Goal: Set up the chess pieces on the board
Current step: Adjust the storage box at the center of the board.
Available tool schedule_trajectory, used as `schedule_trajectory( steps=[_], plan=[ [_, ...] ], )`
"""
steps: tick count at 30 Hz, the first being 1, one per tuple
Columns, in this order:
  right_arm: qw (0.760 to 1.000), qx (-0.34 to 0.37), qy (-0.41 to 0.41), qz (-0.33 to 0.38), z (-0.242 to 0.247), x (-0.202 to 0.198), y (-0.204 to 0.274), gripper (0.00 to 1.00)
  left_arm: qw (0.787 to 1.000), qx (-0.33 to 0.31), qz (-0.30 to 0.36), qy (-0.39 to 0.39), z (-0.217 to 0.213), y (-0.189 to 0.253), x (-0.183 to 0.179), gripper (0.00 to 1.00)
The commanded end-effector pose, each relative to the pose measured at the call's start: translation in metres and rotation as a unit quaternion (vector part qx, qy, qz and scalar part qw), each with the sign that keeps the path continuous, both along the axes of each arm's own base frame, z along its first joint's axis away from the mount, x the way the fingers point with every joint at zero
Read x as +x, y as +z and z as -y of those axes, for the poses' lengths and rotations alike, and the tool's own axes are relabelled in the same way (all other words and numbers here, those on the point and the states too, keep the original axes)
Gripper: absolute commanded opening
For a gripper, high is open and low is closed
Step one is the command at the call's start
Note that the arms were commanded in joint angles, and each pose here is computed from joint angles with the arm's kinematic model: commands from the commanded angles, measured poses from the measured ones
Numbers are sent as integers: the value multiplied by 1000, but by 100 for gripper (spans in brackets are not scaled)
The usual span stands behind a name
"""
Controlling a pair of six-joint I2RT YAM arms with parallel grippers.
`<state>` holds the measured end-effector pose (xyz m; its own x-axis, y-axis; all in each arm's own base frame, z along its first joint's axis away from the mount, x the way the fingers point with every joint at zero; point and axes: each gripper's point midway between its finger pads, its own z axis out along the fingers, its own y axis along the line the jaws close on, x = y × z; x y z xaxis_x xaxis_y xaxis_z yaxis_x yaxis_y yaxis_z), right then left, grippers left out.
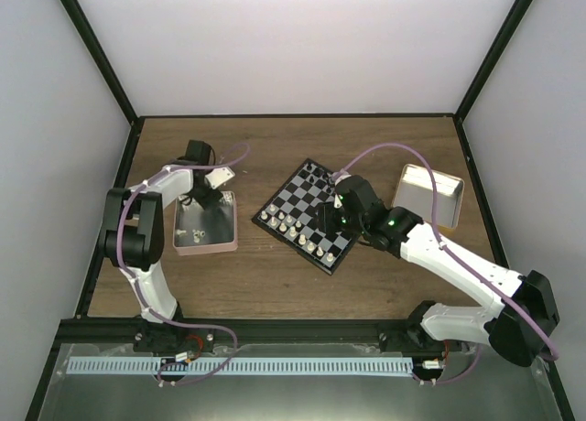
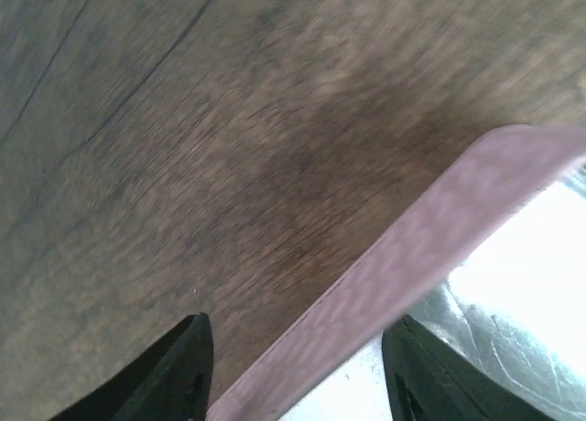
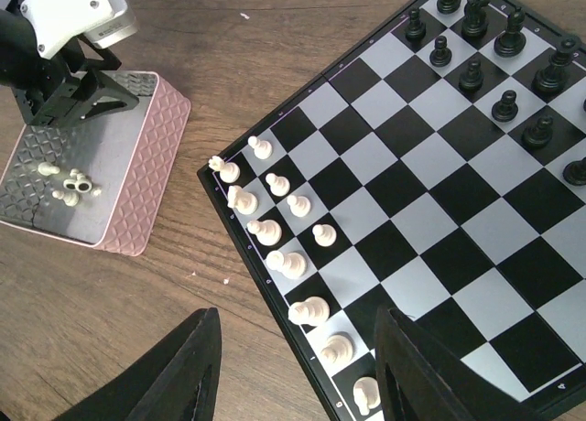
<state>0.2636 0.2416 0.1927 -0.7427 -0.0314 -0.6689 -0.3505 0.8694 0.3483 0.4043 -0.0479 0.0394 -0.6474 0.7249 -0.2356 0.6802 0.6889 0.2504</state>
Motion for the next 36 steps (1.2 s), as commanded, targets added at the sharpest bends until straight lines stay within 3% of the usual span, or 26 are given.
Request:
schedule_trajectory(
  steps=[1, 11, 17, 27, 33, 36],
  plan=[
    [1000, 8, -12, 13, 3, 4, 9, 47, 999, -4, 23, 29, -11, 11, 13, 48],
    [1000, 11, -7, 15, 1, 4, 10, 47, 995, -4, 71, 69, -34, 30, 7, 30],
    [1000, 10, -7, 17, 3, 3, 11, 47, 993, -9, 85, 81, -38, 35, 3, 24],
    [1000, 13, -11, 20, 6, 1, 12, 47, 994, -39, 71, 68, -26, 29, 9, 38],
    [1000, 15, -18, 18, 7, 2, 11, 47, 995, -47, 43, 79, -24, 13, 11, 39],
    [1000, 14, -19, 18, 8, 1, 11, 47, 994, -47, 44, 87, -25, 13, 13, 31]
  ],
)
